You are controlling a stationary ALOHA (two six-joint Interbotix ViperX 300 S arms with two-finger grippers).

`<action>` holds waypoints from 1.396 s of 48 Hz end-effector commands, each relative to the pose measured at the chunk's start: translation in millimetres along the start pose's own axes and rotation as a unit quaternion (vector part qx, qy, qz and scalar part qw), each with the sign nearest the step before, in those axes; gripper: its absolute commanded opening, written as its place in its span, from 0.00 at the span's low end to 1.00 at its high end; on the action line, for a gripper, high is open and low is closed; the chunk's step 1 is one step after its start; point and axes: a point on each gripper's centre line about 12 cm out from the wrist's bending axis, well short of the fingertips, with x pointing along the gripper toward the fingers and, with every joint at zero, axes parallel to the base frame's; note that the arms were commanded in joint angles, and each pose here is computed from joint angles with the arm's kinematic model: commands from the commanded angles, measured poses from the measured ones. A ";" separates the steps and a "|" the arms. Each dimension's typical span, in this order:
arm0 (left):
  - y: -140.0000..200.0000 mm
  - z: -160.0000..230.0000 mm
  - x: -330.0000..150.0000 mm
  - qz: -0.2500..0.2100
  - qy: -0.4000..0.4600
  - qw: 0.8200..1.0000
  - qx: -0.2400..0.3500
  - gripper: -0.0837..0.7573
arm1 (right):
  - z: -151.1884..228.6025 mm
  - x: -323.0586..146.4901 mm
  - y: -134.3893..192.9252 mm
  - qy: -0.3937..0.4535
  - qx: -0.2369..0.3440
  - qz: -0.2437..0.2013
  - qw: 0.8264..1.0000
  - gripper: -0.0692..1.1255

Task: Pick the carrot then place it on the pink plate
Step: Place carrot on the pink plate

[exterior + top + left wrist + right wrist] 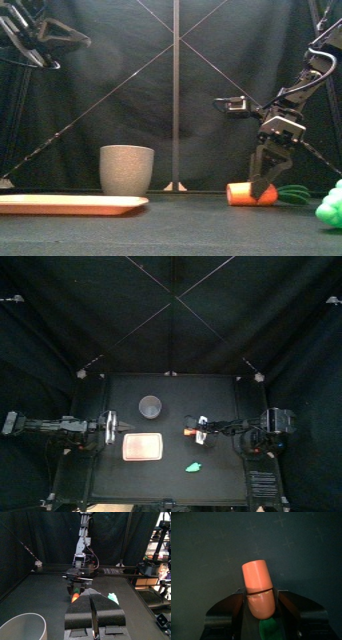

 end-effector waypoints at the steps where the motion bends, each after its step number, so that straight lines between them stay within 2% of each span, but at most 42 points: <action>1: 0.2 7.0 1.3 0.001 -0.011 1.000 -0.001 0.06 | 9.2 0.9 0.4 -0.010 -0.001 0.000 1.000 0.57; 5: 0.2 7.0 1.3 0.001 -0.011 1.000 -0.001 0.06 | 12.0 2.4 1.6 -0.011 -0.003 0.001 1.000 0.51; 10: 0.2 7.0 1.3 0.001 -0.011 1.000 -0.001 0.06 | 25.9 -1.8 4.4 -0.030 -0.004 0.005 1.000 0.50; 22: 0.1 8.7 1.3 0.001 -0.014 1.000 0.000 0.06 | 95.7 -34.5 40.4 -0.112 -0.048 0.035 0.992 0.50; 29: 0.0 9.5 1.2 0.000 -0.015 1.000 0.001 0.06 | 124.2 -40.2 63.1 -0.142 -0.067 0.053 0.986 0.50; 45: 0.0 10.6 0.5 0.000 -0.018 1.000 0.002 0.06 | 164.6 -0.2 109.3 -0.148 -0.109 0.076 0.980 0.50; 67: -0.3 9.4 -0.6 -0.001 -0.017 1.000 0.002 0.06 | 205.7 72.8 143.1 -0.137 -0.132 0.077 0.979 0.51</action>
